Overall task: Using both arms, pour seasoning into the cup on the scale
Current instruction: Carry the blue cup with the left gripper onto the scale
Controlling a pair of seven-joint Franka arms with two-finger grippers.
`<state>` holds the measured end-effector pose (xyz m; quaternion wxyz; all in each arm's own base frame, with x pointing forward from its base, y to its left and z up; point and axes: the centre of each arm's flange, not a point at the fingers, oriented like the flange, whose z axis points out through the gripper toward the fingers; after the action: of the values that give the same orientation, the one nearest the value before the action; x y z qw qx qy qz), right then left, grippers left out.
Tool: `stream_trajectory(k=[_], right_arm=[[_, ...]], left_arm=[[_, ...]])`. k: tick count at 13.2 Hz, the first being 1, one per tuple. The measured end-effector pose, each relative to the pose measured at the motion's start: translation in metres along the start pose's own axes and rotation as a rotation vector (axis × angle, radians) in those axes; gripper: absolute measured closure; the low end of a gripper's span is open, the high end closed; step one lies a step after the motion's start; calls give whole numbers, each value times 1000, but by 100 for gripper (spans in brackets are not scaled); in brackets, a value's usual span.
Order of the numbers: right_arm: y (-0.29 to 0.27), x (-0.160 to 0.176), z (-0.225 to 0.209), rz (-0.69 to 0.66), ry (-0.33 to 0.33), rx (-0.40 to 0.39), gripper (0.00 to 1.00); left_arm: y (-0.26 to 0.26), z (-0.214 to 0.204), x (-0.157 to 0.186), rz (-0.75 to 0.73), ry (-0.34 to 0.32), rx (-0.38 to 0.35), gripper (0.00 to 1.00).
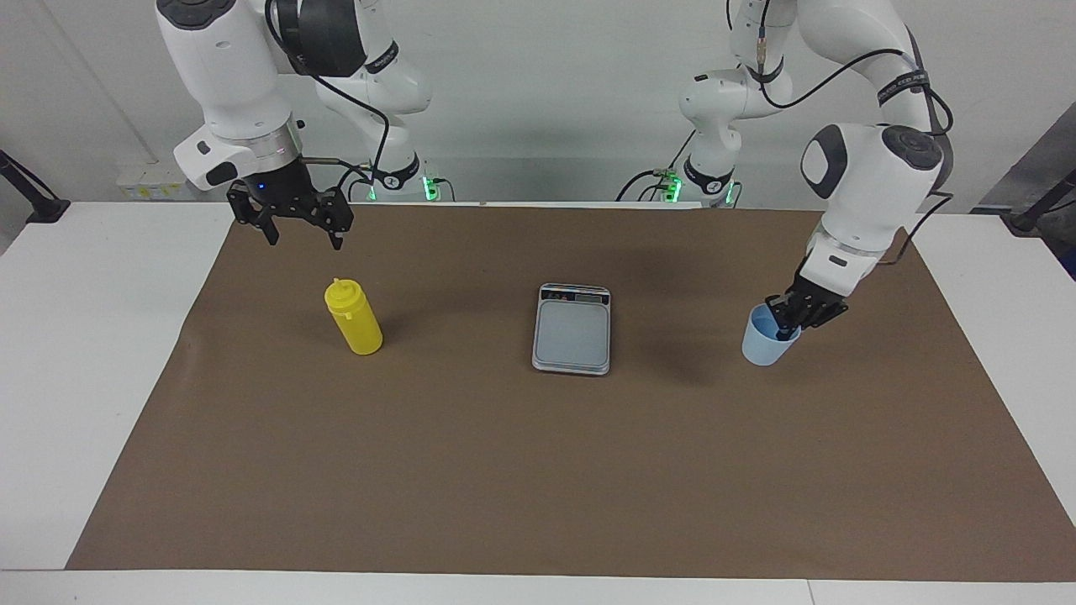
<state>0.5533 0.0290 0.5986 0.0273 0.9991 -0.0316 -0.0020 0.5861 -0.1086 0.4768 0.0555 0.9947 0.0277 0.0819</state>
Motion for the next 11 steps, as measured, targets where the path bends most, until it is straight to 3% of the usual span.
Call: stream_trajectory(k=[6,11], right_arm=[[0,0,0,0,0,0,0],[0,0,0,0,0,0,0]], left_arm=[[179,9,-67,121,23,-70,96],[229,53,-115,192,-9,-66,96]])
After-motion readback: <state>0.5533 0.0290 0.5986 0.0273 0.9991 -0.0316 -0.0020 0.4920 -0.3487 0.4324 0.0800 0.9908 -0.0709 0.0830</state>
